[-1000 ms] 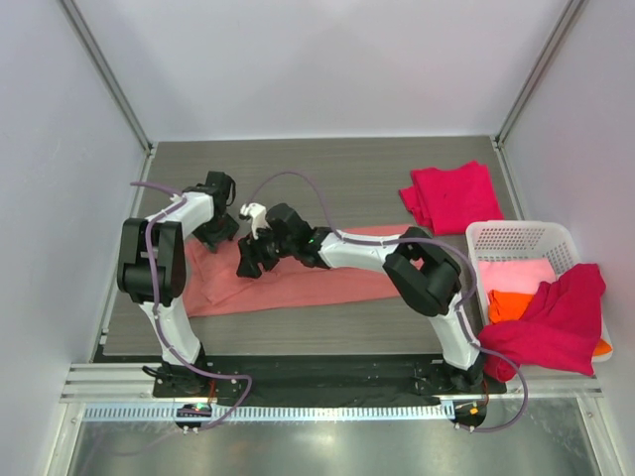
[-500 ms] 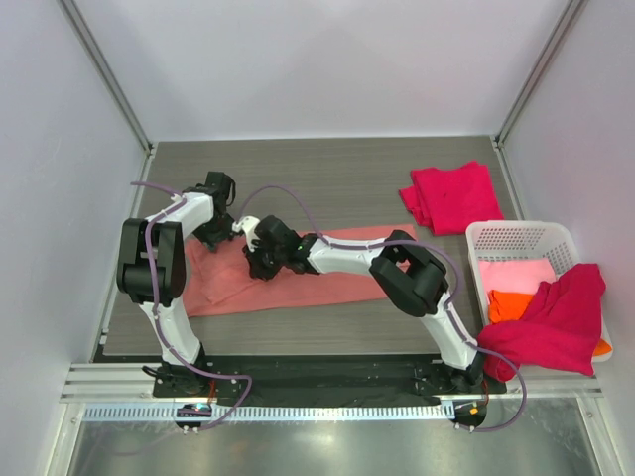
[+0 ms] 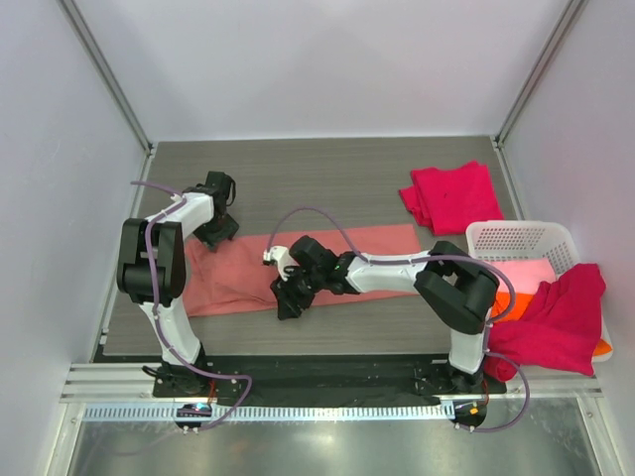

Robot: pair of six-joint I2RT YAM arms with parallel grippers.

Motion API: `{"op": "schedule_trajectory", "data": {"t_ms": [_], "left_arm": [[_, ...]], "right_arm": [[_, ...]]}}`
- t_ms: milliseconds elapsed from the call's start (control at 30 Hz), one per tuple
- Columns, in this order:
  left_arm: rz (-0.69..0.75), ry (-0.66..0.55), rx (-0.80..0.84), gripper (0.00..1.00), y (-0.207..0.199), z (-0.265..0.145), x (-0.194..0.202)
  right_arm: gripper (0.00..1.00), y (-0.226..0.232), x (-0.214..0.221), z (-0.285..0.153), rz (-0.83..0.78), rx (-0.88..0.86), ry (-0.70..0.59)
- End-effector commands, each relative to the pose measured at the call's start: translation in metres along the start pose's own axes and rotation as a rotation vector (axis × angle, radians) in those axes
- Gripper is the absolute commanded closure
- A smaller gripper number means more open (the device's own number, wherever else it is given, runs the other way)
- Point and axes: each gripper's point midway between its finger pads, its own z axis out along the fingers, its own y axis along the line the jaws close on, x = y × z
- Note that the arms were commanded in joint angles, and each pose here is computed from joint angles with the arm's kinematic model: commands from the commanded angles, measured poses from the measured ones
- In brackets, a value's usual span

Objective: Fold and stack the t-shirts
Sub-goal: Fold the tshirt

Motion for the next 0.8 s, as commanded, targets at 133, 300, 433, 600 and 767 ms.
{"op": "schedule_trajectory", "data": {"t_ms": [133,300,433,600,767], "left_arm": [[-0.016,-0.048,0.002,0.43,0.002,-0.002,-0.012],[-0.014,-0.049,0.011,0.43,0.002,-0.003,-0.010],[-0.007,-0.048,0.010,0.43,0.003,-0.003,-0.009],[-0.014,-0.128,0.027,0.42,0.005,-0.025,-0.021],[-0.029,-0.227,0.070,0.37,0.002,-0.058,-0.030]], "right_arm": [[0.41,0.033,-0.026,-0.027,-0.018,-0.102,-0.120],[0.39,0.031,-0.092,-0.022,0.091,-0.149,-0.299],[0.39,0.014,-0.116,-0.012,0.170,-0.125,-0.375],[0.44,-0.035,-0.104,-0.036,0.296,0.064,-0.423],[0.56,-0.109,-0.039,-0.102,0.390,0.580,-0.335]]}}
